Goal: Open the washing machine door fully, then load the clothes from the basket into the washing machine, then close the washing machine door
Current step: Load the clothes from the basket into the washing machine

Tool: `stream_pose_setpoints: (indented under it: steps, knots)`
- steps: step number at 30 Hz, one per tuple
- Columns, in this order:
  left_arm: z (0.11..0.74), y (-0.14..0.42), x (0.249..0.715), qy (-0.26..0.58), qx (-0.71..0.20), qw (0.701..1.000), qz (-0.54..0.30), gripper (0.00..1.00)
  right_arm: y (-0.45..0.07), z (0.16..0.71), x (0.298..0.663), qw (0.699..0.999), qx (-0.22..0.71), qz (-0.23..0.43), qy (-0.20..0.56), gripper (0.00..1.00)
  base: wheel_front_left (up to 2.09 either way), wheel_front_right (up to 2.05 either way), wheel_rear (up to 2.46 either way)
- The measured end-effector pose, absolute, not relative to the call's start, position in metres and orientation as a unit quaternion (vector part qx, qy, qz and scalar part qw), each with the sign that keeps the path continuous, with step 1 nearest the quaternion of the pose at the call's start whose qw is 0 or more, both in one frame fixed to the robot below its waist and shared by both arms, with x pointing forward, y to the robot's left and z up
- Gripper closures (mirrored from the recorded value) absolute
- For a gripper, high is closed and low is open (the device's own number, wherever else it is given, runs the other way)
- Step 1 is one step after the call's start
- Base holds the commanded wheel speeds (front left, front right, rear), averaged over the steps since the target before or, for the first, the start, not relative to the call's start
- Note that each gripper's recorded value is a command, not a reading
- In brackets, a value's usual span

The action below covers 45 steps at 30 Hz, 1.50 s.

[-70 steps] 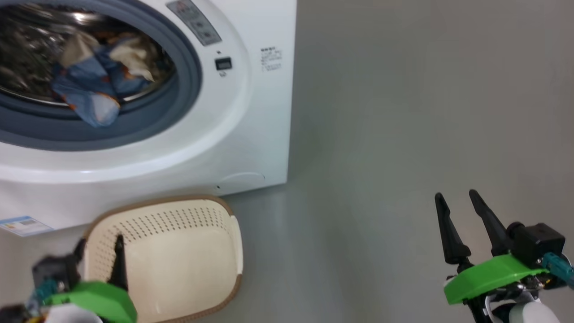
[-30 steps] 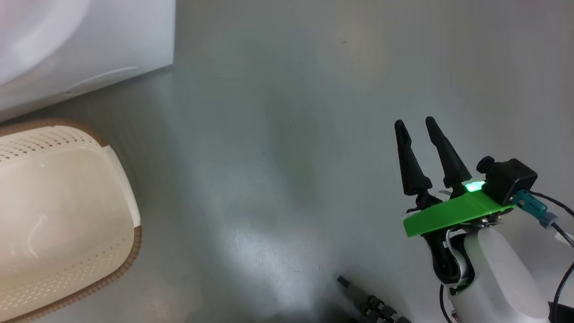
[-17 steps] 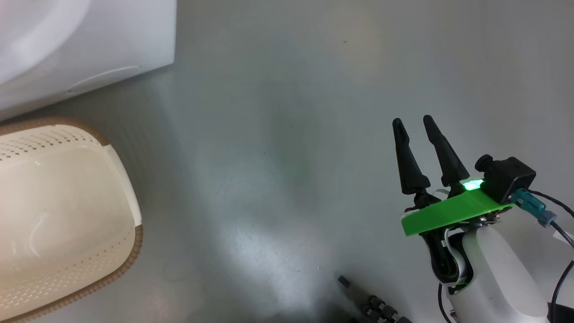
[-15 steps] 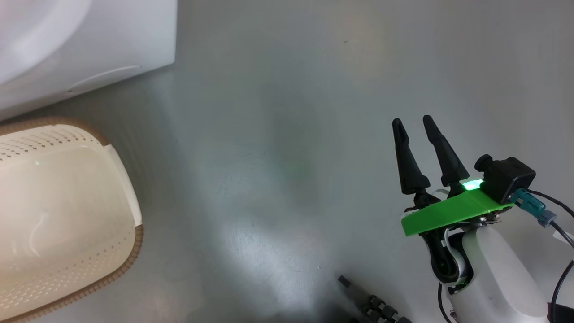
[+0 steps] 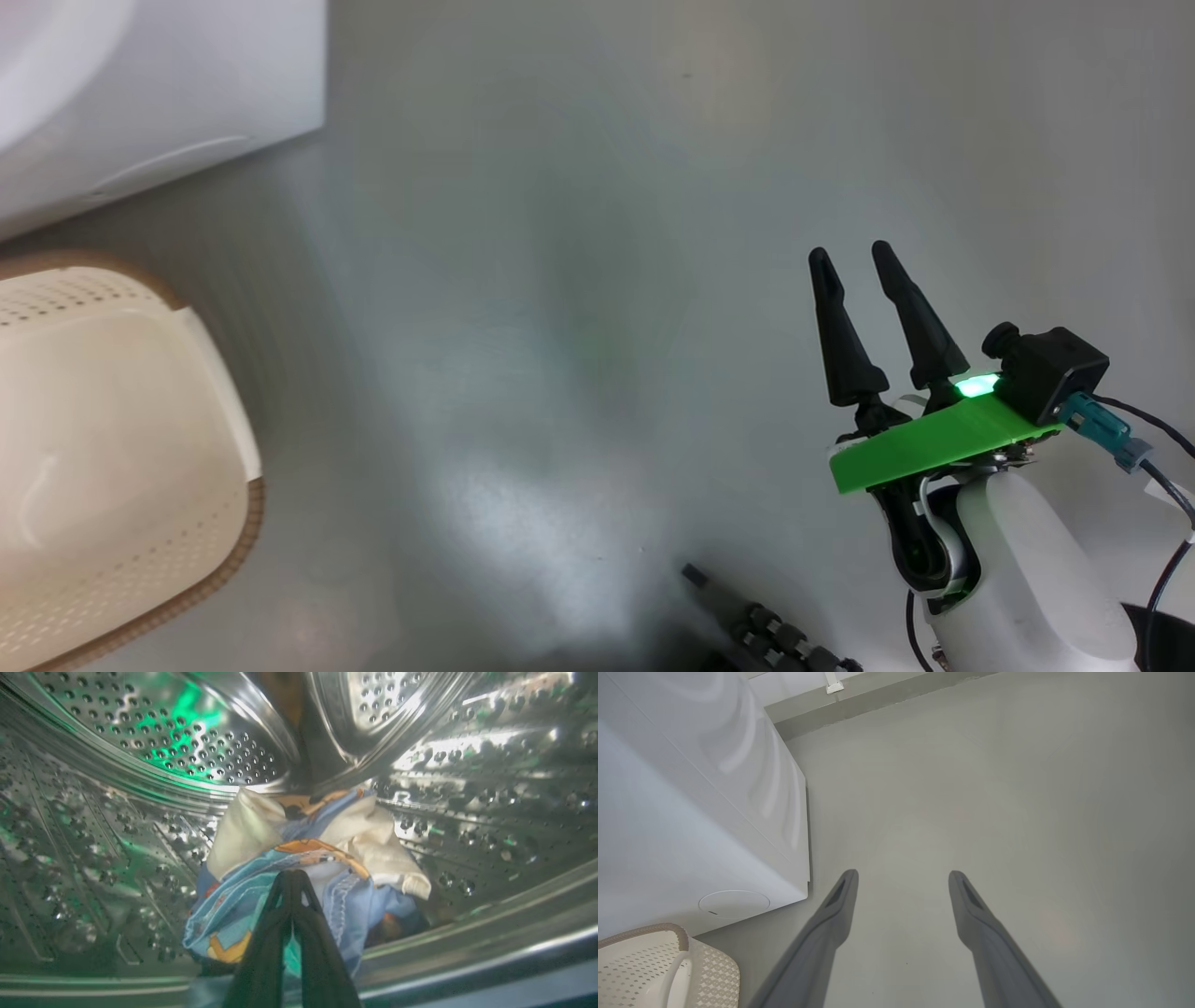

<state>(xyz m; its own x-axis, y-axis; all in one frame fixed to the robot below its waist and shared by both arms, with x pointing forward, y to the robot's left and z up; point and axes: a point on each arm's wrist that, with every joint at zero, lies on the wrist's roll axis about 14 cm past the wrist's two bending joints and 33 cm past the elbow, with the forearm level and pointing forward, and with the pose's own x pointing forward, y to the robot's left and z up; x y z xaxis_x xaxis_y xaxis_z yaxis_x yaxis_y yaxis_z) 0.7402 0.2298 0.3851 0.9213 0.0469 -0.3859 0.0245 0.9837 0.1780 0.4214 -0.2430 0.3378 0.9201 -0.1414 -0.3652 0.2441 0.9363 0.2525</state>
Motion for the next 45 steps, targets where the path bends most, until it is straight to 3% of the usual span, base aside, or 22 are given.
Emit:
stream_pose_setpoints:
  steps: [9,19,20,21,22,23,32,45]
  knots:
    - [0.398,0.228,0.774,0.109,0.058,0.992,0.033,1.0,-0.255,0.333,0.413,0.966,0.14,-0.119,0.184,0.0,0.0,0.0,0.0]
    - [0.397,0.227,0.792,0.088,0.017,0.994,0.062,1.0,-0.263,0.331,0.406,0.964,0.13,-0.13,0.191,0.0,0.0,0.0,0.0]
    - [0.395,0.227,0.792,0.091,0.016,0.994,0.064,0.87,-0.263,0.332,0.406,0.964,0.13,-0.131,0.19,0.0,0.0,0.0,0.0]
    - [0.395,0.227,0.791,0.095,0.014,0.993,0.066,0.61,-0.263,0.332,0.407,0.965,0.13,-0.13,0.188,0.0,0.0,0.0,0.0]
    - [0.394,0.227,0.791,0.099,0.012,0.993,0.067,0.19,-0.263,0.333,0.408,0.965,0.131,-0.129,0.187,0.0,0.0,0.0,0.0]
    - [0.395,0.228,0.79,0.1,0.011,0.993,0.068,0.0,-0.262,0.334,0.409,0.965,0.131,-0.128,0.185,0.0,0.0,0.0,0.0]
    - [0.403,0.227,0.781,0.098,-0.03,0.992,0.07,0.0,-0.256,0.336,0.419,0.969,0.133,-0.115,0.174,0.0,0.0,0.0,0.0]
    - [0.398,0.233,0.727,0.113,-0.054,0.99,0.066,0.0,-0.238,0.357,0.438,0.979,0.122,-0.077,0.141,0.0,0.0,0.0,0.0]
